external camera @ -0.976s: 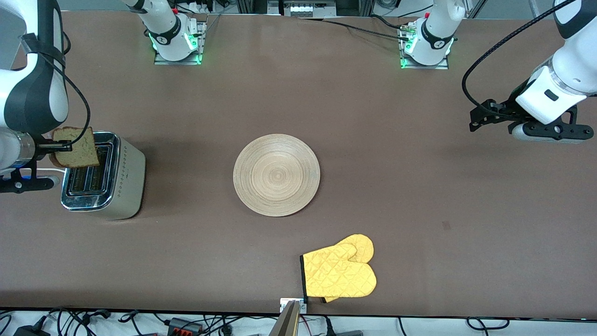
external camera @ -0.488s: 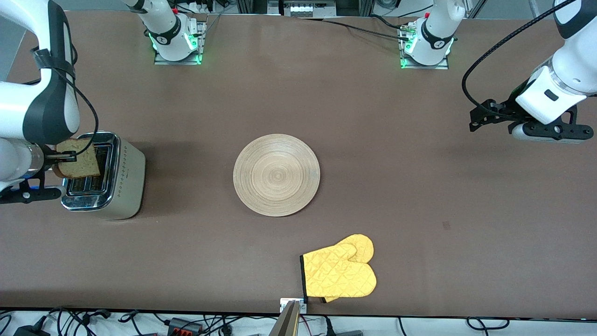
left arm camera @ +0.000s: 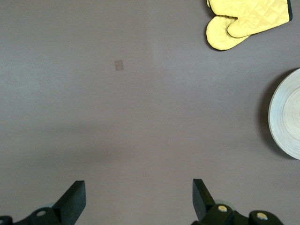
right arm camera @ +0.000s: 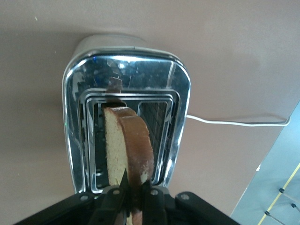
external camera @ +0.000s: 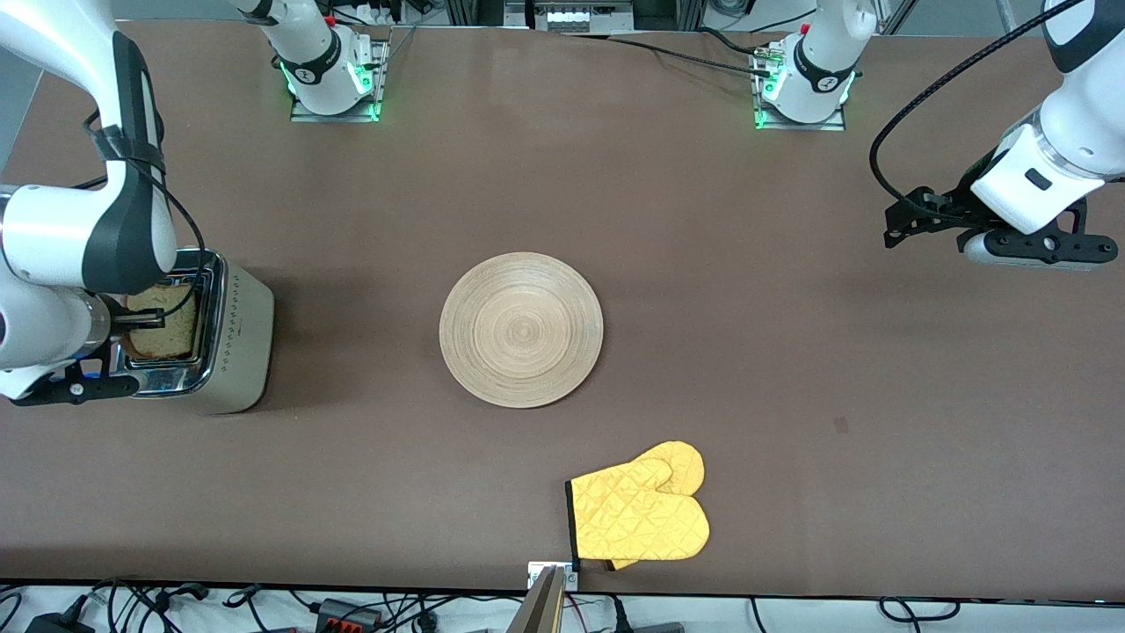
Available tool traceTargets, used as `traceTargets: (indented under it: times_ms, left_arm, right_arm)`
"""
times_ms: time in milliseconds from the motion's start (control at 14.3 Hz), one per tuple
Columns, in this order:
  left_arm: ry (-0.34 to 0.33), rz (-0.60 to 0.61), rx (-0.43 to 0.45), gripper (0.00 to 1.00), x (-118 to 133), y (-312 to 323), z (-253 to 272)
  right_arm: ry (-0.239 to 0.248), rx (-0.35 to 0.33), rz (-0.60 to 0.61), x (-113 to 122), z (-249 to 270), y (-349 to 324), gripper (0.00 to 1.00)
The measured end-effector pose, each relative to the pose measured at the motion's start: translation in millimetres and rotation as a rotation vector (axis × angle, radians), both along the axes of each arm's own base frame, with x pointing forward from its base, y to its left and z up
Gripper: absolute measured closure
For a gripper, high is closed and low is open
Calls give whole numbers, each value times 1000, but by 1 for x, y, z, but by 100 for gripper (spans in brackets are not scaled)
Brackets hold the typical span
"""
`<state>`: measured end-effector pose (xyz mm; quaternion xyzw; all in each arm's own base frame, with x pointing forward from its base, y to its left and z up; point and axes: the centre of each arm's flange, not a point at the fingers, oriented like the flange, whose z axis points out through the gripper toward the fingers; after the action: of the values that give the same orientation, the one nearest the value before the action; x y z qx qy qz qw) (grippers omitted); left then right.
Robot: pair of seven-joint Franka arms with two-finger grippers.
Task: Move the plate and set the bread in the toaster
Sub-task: 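Lower the bread into the toaster slot and open the right gripper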
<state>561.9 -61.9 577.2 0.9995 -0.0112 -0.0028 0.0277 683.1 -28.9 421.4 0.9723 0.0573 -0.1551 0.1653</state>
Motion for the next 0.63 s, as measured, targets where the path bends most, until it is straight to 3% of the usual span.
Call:
traceTargets:
  times_ms: [209,279,627]
  left_arm:
    - [0,0,0,0,0,0,0]
    - [0,0,0,0,0,0,0]
    - [0,0,0,0,0,0,0]
  right_arm:
    - [-1,-1,-1,1,-3,3,90]
    - [-2,2,-1,1,-3,4,85]
    - [2,136,-64,-5,16,18,37]
